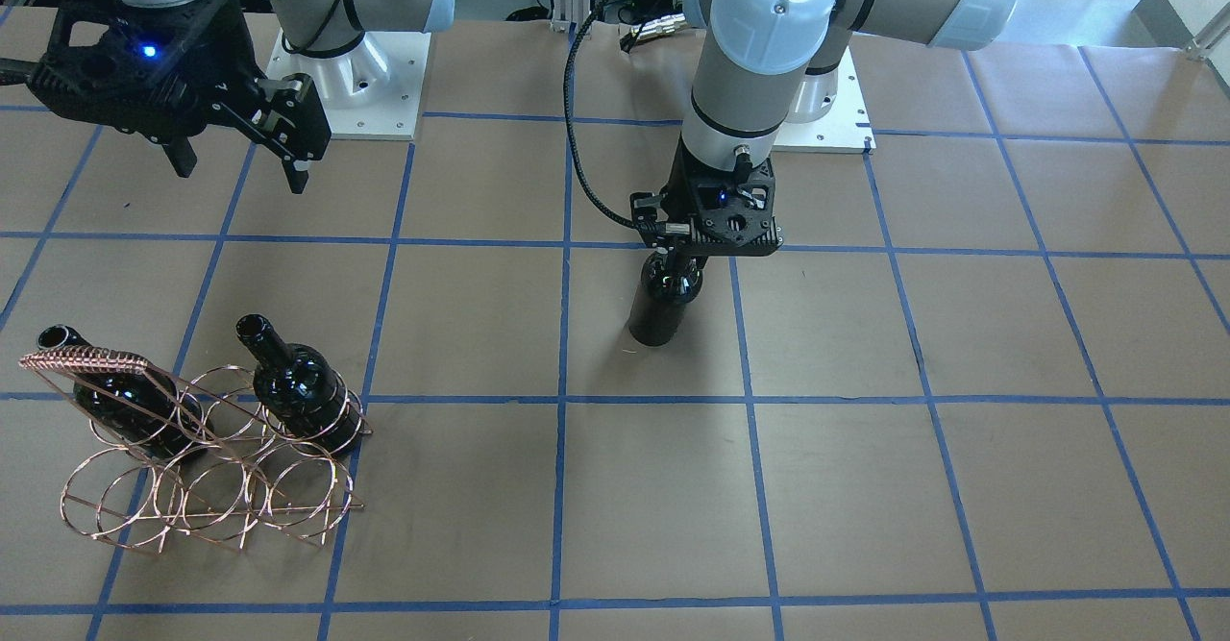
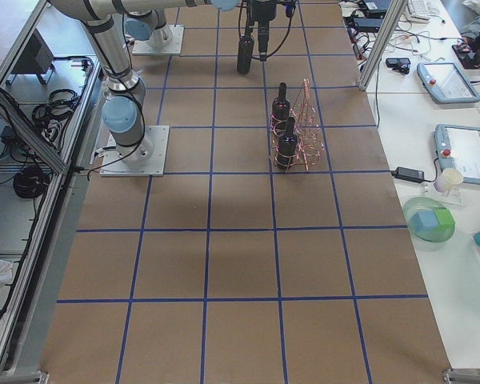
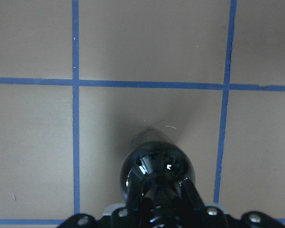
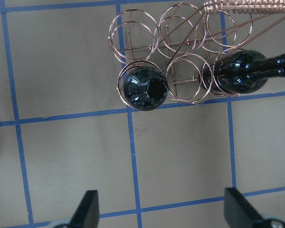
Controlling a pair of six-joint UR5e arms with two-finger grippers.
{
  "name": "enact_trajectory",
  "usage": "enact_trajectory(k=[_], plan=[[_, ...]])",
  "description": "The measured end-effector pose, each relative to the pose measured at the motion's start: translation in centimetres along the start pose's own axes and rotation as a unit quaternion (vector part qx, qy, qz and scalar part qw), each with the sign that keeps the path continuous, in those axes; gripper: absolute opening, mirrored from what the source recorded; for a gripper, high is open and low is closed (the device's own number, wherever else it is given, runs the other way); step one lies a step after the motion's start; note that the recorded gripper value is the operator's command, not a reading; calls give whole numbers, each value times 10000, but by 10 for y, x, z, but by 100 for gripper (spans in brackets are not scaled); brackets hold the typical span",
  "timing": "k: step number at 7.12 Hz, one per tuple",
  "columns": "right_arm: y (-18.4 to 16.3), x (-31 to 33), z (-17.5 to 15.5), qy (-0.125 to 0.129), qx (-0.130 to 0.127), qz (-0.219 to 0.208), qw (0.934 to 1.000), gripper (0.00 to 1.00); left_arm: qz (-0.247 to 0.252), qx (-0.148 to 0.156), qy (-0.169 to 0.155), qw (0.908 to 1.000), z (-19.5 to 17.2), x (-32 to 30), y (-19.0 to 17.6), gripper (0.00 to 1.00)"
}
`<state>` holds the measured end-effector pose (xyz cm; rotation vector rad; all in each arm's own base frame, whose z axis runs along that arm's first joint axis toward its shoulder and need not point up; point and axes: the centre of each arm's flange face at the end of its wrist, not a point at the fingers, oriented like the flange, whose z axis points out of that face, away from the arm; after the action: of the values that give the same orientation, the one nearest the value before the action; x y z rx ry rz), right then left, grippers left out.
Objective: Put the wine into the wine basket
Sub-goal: 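Lift the bottle with the left gripper and carry it toward the table center, then reach the right gripper over and grasp the bottle held by the left gripper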
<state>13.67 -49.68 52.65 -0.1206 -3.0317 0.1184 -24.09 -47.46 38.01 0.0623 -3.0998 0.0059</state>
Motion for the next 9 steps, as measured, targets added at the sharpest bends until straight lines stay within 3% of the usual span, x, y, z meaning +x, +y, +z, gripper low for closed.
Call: enact_trajectory(k=[1, 2, 3, 4, 5, 9], plan=[[-1, -3, 2, 0, -19, -42, 10000, 99, 28, -57, -20, 10000, 1, 0, 2, 0], [-1, -5, 3, -26, -25, -52, 10000, 100, 42, -121, -38, 9999, 2, -1, 3, 43], [-1, -7, 3, -44, -26, -52, 10000, 100, 47, -182, -55, 9998, 4, -1, 4, 70], [-1, -7, 4, -48, -31, -52, 10000, 100, 49, -228, -64, 9997, 5, -1, 5, 79], [0, -7, 4, -49, -37, -57, 10000, 100, 50, -246, -66, 9997, 5, -1, 5, 99], [1, -18, 7, -55, -77, -35, 9999, 100, -12, -123, -41, 9999, -34, -5, -5, 100]])
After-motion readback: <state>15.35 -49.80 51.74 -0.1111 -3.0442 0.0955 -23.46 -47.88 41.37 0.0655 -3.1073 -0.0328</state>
